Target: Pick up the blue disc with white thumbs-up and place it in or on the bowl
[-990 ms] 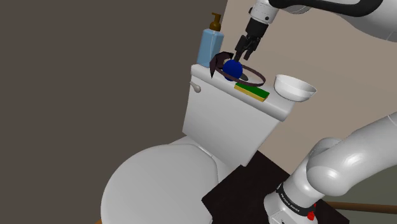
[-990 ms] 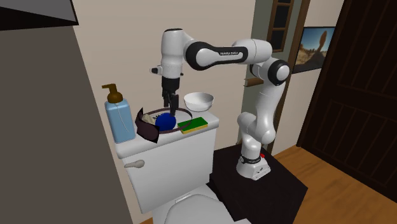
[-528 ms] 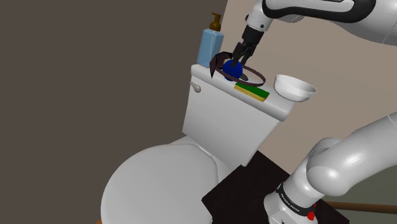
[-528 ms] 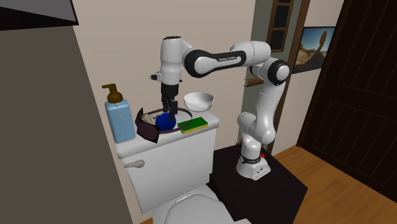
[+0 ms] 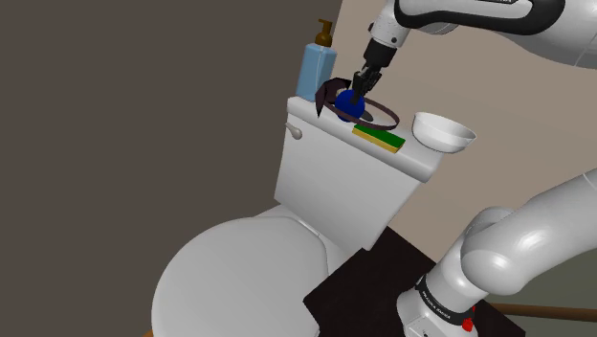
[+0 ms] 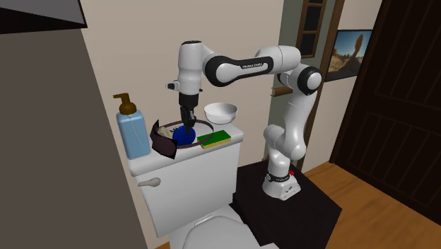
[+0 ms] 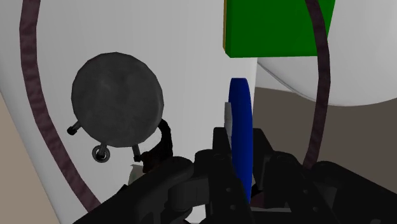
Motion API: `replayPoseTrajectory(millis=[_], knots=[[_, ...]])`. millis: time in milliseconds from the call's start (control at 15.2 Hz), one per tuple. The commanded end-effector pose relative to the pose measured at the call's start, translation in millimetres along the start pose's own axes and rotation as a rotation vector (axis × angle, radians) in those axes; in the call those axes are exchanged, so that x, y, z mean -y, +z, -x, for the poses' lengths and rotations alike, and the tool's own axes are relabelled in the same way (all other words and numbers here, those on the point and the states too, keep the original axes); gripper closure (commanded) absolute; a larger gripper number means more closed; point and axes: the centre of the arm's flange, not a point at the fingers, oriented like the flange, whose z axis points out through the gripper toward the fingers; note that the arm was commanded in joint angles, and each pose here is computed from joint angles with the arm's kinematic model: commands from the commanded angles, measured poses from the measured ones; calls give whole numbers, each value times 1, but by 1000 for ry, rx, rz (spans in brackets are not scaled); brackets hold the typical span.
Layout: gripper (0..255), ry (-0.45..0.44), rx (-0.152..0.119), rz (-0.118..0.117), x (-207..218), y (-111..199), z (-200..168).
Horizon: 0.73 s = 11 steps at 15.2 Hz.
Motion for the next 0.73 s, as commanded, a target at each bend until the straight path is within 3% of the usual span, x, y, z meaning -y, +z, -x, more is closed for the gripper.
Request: replayPoseTrajectory(millis=[0, 396, 660], knots=[[255, 0, 0, 0, 0, 0, 0], [255, 0, 0, 0, 0, 0, 0], [255, 0, 0, 0, 0, -21, -3]])
